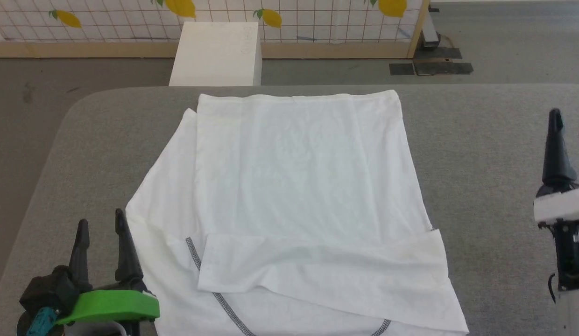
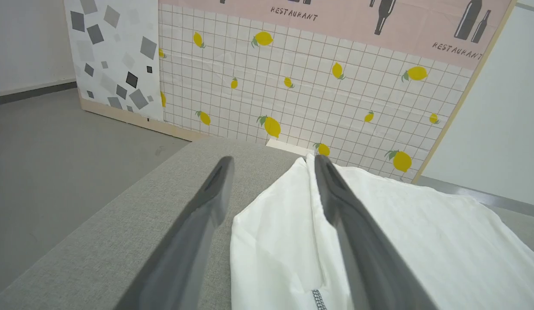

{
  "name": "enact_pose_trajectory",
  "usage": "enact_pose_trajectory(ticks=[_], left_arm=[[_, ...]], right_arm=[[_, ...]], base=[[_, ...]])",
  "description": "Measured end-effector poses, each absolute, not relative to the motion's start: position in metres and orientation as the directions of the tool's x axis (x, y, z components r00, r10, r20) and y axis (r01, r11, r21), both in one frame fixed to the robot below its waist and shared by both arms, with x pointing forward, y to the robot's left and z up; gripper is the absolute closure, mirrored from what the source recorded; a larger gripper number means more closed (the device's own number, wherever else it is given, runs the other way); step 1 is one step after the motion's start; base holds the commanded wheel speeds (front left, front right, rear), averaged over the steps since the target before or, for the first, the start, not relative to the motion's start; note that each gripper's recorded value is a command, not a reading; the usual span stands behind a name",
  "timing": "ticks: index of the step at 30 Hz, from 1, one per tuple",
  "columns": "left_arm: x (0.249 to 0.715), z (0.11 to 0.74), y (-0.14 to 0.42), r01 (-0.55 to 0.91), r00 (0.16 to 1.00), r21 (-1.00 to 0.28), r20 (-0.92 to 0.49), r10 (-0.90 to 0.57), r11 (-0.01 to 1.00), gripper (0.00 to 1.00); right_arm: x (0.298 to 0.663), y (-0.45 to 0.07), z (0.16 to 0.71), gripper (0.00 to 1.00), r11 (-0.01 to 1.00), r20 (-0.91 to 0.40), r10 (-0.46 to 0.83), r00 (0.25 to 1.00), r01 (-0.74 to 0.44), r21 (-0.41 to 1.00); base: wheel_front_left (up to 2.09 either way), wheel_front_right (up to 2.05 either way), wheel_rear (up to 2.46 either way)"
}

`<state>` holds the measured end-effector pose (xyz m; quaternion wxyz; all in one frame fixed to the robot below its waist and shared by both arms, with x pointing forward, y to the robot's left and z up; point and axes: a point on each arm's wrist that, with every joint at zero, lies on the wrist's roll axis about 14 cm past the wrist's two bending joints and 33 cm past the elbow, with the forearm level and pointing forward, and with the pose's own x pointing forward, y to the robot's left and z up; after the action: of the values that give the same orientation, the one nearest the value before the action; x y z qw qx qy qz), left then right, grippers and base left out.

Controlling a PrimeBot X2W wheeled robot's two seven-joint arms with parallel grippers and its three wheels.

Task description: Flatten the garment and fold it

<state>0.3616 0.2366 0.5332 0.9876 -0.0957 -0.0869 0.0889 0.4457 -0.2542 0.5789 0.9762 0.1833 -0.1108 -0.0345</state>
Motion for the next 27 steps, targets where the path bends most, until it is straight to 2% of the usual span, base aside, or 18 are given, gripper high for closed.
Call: enact_pose_trajectory(ticks=[7, 11, 15, 21, 27], left_arm=[[0.382, 0.526, 0.224, -0.093, 0.987, -0.217, 0.110, 0.119, 0.972, 0.00], [0.415, 0.530, 0.219, -0.030, 0.996, -0.215, 0.077, 0.048, 0.976, 0.00], [0.458, 0.538, 0.217, 0.040, 0.999, -0.151, 0.020, -0.037, 0.988, 0.00], [0.532, 0.538, 0.225, 0.073, 0.979, -0.091, -0.181, -0.089, 0.993, 0.00], [0.585, 0.521, 0.230, 0.083, 0.916, -0.035, -0.392, -0.090, 0.996, 0.00]], right_arm=[[0.412, -0.277, 0.549, 0.00, 0.904, 0.148, -0.236, 0.960, 0.161, 0.396], [0.412, -0.279, 0.541, 0.00, 0.900, 0.130, -0.247, 0.960, 0.178, 0.397], [0.419, -0.279, 0.539, 0.00, 0.903, 0.124, -0.245, 0.962, 0.180, 0.389], [0.441, -0.273, 0.533, 0.00, 0.916, 0.097, -0.214, 0.972, 0.165, 0.367], [0.459, -0.274, 0.512, 0.00, 0.914, 0.047, -0.209, 0.977, 0.178, 0.364]], base=[[0.00, 0.00, 0.00], [0.00, 0.00, 0.00], [0.00, 0.00, 0.00], [0.00, 0.00, 0.00], [0.00, 0.00, 0.00]])
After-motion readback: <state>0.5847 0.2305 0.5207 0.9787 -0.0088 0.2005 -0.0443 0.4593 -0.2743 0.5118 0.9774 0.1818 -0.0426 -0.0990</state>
